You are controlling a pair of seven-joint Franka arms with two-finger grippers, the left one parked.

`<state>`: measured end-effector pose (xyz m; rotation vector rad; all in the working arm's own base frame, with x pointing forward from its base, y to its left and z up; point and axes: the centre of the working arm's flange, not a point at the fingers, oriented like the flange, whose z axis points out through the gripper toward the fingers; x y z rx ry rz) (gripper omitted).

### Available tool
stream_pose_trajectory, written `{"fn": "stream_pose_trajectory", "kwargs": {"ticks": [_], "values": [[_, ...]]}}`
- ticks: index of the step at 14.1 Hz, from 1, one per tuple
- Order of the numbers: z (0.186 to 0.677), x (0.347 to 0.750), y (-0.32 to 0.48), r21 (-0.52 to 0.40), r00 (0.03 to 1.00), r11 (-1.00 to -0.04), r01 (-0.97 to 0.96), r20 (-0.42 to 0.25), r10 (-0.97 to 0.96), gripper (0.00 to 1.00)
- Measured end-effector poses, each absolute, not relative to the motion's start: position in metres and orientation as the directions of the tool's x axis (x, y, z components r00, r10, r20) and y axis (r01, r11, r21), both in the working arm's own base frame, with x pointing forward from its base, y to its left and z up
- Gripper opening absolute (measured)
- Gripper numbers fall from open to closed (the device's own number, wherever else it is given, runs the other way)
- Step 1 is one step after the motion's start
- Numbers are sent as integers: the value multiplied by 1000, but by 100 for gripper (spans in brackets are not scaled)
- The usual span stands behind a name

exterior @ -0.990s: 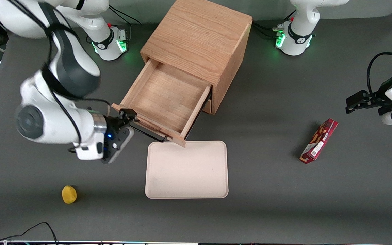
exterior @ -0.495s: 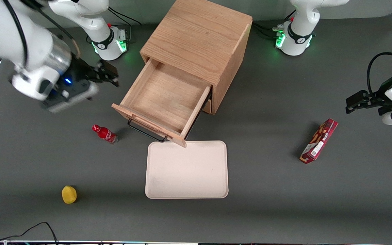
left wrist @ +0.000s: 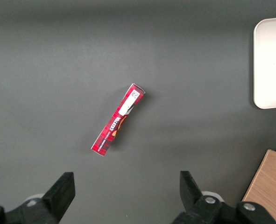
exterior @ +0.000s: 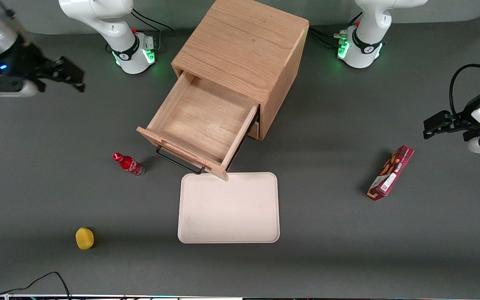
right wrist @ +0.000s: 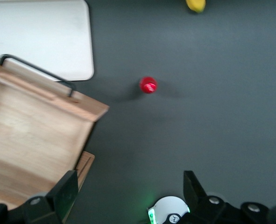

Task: Open upper drawer

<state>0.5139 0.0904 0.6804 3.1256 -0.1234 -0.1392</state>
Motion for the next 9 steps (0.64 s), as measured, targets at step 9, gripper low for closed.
{"fn": "stream_pose_trajectory", "kwargs": {"ticks": [9], "values": [[604,455,39,-37,988,-988,-149,29,-150,100]]}}
